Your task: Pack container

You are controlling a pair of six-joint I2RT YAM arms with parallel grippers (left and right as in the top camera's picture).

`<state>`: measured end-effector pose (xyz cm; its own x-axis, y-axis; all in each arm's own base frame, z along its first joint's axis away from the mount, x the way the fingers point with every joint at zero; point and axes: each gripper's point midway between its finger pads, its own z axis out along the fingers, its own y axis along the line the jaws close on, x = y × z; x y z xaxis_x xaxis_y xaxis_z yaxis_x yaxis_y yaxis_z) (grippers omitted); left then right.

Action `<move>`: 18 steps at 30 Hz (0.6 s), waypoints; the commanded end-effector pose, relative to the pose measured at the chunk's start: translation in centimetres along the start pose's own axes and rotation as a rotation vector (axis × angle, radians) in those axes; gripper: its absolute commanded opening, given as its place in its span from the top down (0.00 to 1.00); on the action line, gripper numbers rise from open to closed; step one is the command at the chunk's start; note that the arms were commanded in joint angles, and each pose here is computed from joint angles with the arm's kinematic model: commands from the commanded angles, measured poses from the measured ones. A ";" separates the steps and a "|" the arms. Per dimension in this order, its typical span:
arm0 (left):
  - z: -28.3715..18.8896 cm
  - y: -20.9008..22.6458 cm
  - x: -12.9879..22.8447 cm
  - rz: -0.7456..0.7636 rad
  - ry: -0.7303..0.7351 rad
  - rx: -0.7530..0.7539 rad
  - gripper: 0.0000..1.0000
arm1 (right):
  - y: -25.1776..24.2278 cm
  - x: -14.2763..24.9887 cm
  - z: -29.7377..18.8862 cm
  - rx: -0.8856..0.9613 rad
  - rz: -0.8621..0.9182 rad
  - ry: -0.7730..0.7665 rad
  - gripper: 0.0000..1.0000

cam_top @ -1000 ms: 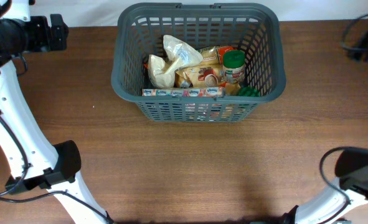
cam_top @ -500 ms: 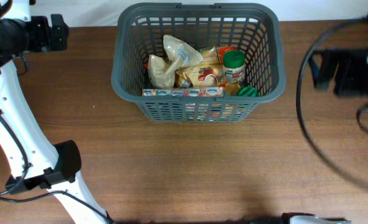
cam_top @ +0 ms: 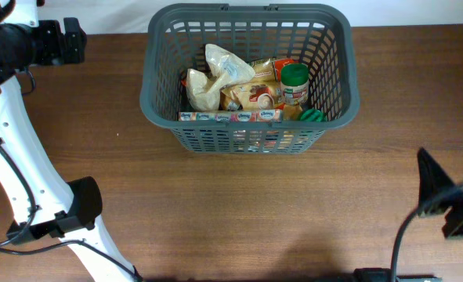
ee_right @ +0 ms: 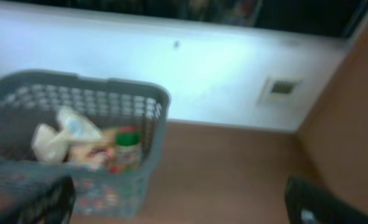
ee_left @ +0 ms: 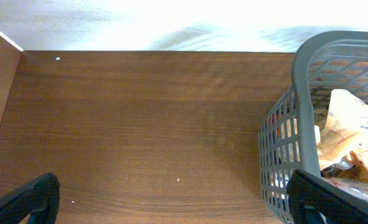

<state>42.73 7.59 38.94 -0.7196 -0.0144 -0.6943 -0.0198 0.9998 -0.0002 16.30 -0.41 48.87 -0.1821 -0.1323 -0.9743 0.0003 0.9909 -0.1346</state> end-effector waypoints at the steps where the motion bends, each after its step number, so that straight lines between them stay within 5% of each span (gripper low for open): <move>1: 0.2 0.2 0.1 -0.017 0.006 -0.002 0.01 | -0.7 2.6 0.5 0.073 -0.071 -0.072 0.01; 7: 0.2 0.2 0.1 -0.017 0.006 -0.002 0.01 | 0.2 7.9 1.3 0.091 -0.064 -0.243 0.01; 18: 0.2 0.2 0.1 -0.017 0.006 -0.002 0.01 | 2.5 23.8 10.0 0.051 -0.074 -0.010 0.01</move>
<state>42.73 7.58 38.94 -0.7197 -0.0179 -0.6940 -0.0220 0.9998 -0.0030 21.06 -1.25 25.75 -0.1629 -0.2054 -0.9650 0.0340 0.9763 -0.2136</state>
